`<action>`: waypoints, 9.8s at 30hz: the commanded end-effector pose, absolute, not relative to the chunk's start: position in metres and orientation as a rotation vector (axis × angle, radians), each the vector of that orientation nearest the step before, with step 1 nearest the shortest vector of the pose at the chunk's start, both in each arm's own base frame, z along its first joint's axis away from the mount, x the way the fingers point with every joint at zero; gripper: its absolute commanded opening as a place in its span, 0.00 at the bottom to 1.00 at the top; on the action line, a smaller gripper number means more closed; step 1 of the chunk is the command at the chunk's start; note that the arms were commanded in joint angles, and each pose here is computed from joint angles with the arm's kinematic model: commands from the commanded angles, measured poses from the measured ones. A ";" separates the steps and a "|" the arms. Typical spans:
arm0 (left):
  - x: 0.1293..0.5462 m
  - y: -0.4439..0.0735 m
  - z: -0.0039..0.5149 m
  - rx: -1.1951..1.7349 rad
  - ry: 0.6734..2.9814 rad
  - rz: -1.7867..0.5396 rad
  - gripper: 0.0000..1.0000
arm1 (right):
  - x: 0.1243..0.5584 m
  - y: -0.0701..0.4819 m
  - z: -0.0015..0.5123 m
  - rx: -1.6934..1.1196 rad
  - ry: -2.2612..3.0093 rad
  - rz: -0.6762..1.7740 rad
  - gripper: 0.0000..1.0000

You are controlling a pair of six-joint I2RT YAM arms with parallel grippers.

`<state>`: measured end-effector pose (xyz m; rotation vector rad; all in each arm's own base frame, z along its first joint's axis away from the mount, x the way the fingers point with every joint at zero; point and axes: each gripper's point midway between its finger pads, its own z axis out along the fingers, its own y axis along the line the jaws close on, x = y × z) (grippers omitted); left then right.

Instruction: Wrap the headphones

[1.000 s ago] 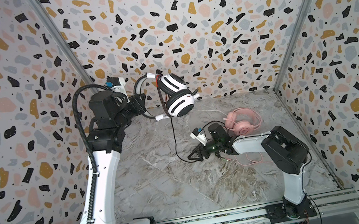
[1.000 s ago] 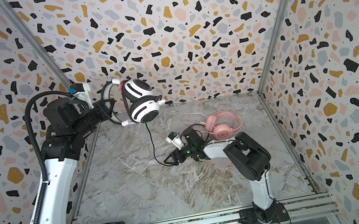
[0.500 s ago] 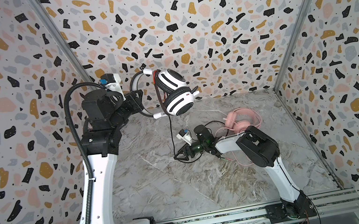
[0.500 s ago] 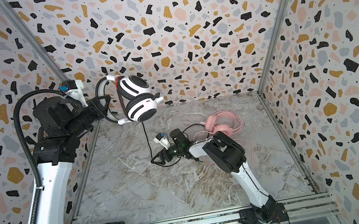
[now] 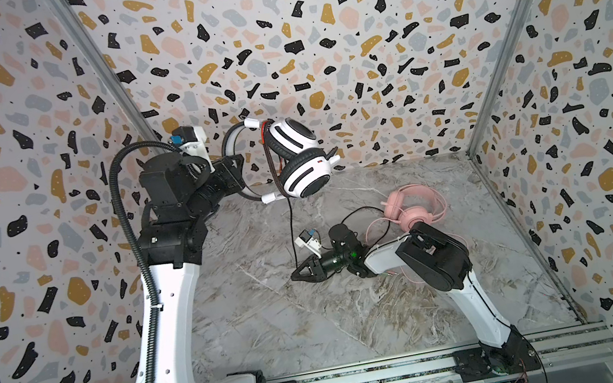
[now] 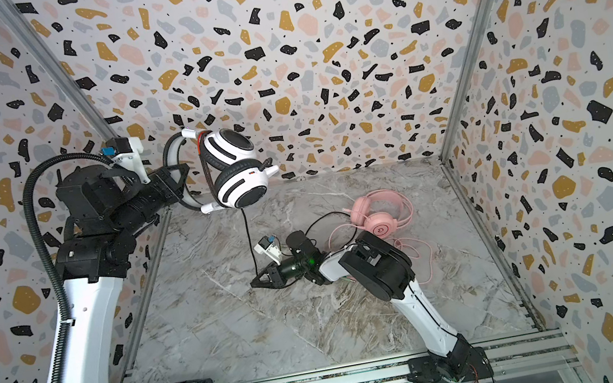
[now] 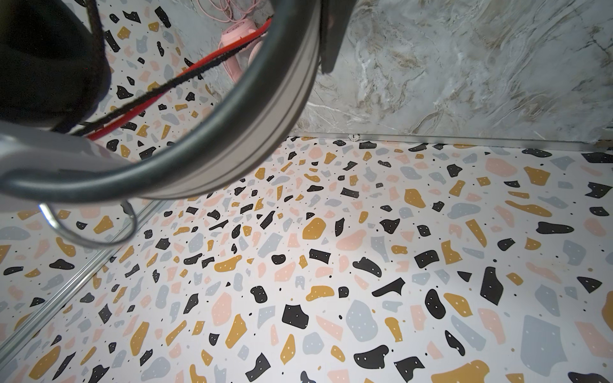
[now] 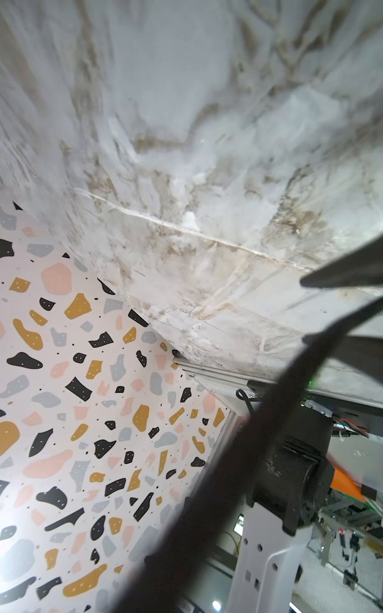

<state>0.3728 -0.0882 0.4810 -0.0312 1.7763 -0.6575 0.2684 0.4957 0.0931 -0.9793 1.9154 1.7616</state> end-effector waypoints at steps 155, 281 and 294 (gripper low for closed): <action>0.393 -0.035 0.483 -0.421 1.556 -0.559 0.00 | 0.282 0.385 0.234 -0.882 1.859 1.330 0.00; 0.402 -0.074 0.260 -0.317 2.063 -0.062 0.00 | 0.267 0.340 0.377 -0.968 1.721 0.621 0.12; 0.343 -0.081 0.265 -0.058 2.117 -0.037 0.00 | 0.323 0.325 0.380 -0.894 1.733 0.566 0.14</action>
